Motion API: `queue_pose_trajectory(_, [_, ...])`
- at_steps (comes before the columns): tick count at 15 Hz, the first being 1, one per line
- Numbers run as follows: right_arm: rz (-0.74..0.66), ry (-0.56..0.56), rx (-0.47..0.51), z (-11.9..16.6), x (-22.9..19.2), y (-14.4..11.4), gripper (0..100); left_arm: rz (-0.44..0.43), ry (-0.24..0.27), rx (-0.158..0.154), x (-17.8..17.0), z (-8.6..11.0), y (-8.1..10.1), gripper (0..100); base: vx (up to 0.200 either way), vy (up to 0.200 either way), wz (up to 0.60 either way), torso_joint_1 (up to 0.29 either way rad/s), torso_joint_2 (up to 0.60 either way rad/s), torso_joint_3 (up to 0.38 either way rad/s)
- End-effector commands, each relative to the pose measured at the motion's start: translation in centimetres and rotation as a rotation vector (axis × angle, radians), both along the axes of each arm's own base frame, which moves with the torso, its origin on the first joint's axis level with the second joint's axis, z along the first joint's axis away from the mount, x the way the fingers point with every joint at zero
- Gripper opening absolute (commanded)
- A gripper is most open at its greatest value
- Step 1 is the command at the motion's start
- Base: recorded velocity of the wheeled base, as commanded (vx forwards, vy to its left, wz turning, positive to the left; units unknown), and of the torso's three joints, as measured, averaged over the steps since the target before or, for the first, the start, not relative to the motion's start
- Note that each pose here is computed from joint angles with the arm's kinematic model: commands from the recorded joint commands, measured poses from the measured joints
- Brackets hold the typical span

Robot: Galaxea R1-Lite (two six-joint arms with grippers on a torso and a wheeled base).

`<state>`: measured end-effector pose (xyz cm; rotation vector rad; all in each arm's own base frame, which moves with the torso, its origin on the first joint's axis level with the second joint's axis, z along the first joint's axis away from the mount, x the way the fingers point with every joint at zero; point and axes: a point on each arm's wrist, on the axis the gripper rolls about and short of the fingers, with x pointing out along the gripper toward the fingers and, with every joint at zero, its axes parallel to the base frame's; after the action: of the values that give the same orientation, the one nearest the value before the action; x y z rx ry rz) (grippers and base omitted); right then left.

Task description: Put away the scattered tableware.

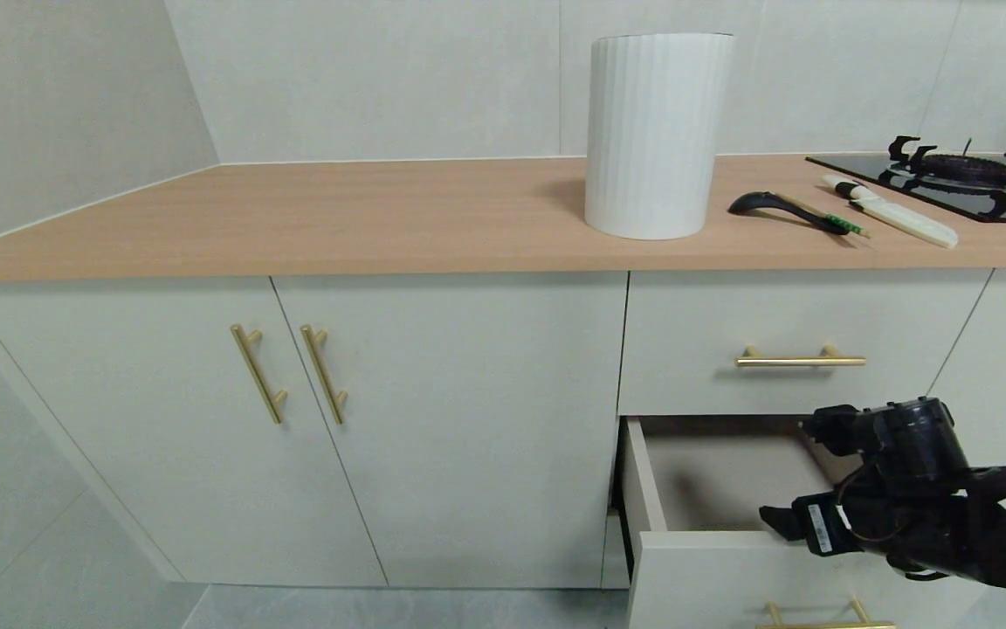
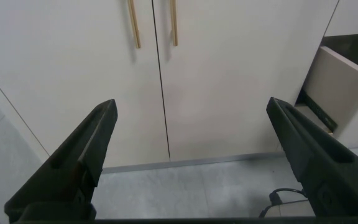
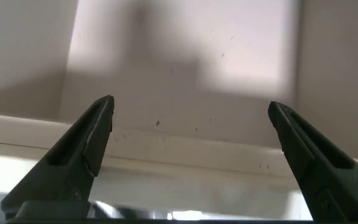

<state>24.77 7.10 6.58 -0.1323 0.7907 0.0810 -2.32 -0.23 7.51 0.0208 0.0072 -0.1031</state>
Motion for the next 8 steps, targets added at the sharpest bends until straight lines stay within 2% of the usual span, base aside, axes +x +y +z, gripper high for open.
queue_pose_trajectory(1, [0.022, -0.045, 0.015, 2.0, -0.6, 0.4, 100, 0.0, 0.001, 0.0, 0.0, 0.0, 0.0, 100, 0.0, 0.0, 0.0, 0.0, 0.0, 0.0])
queue_pose_trajectory(8, [0.048, 0.161, -0.05, 3.1, -2.5, 0.4, 100, -0.001, 0.001, 0.0, 0.0, 0.0, 0.0, 100, 0.0, 0.0, 0.0, 0.0, 0.0, 0.0])
